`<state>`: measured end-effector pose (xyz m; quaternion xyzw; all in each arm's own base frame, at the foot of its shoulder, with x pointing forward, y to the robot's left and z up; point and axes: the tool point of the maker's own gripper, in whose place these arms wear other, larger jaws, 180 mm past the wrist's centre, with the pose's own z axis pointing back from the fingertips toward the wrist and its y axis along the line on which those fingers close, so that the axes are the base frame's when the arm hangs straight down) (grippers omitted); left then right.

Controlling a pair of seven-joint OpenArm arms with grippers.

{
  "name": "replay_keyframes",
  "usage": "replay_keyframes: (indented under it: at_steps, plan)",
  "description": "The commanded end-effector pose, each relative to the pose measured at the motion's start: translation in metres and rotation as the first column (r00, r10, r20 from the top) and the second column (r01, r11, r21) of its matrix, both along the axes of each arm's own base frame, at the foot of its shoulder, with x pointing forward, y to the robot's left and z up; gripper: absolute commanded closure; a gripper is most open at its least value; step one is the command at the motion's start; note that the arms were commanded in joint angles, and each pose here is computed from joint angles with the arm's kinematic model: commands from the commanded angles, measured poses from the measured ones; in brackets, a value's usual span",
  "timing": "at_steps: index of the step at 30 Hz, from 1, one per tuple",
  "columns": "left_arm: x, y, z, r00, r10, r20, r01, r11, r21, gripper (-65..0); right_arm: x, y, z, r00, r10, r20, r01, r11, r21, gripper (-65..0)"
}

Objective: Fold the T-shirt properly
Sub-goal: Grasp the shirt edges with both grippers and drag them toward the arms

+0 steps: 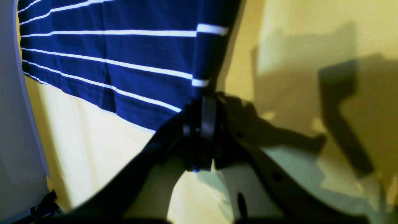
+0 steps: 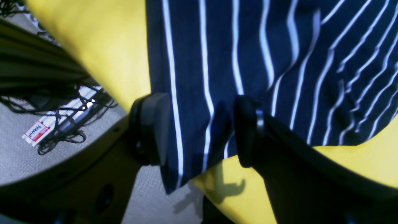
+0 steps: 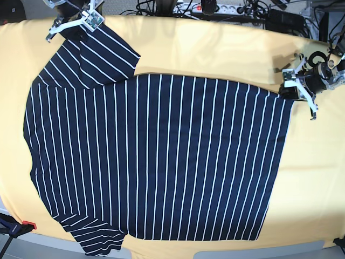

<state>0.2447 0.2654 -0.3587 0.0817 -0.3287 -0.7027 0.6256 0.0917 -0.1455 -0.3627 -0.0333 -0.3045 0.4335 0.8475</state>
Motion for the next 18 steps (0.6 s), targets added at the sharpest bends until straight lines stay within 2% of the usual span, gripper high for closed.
replay_keyframes:
  at_steps: [1,7,9,10,13,14,18]
  plan:
    - [0.009,0.006,0.011,1.0,-0.007,0.031,0.006,1.0,0.022,0.0,0.002,-0.002,0.002,1.0,0.004,0.016,-0.004,1.0,0.001,-35.0]
    - [0.009,0.005,0.011,0.999,-0.011,0.033,0.01,1.0,0.019,0.0,0.004,-0.013,-0.014,1.0,-0.012,-0.002,0.012,0.999,-0.03,-34.9]
    - [0.009,0.004,0.012,0.999,-0.013,0.034,0.012,1.0,0.018,0.0,0.007,-0.015,-0.012,1.0,-0.026,0.014,0.026,0.999,-0.036,-32.9]
    - [0.009,0.004,0.012,0.999,-0.013,0.034,0.012,1.0,0.018,0.0,0.009,-0.017,-0.011,0.999,-0.037,0.025,0.038,0.998,-0.042,-28.2]
    - [0.009,0.004,0.012,0.999,-0.013,0.034,0.012,1.0,0.018,0.0,0.013,-0.027,-0.01,0.997,-0.058,0.049,0.062,0.994,-0.092,-3.9]
    - [0.009,0.004,0.012,0.999,-0.013,0.034,0.012,1.0,0.018,0.0,0.015,-0.031,-0.008,0.996,-0.061,0.067,0.069,0.991,-0.112,0.0]
    - [0.009,0.004,0.012,0.999,-0.014,0.033,0.013,1.0,0.021,0.0,0.029,-0.044,0.006,0.986,-0.053,0.16,0.087,0.973,-0.214,0.0]
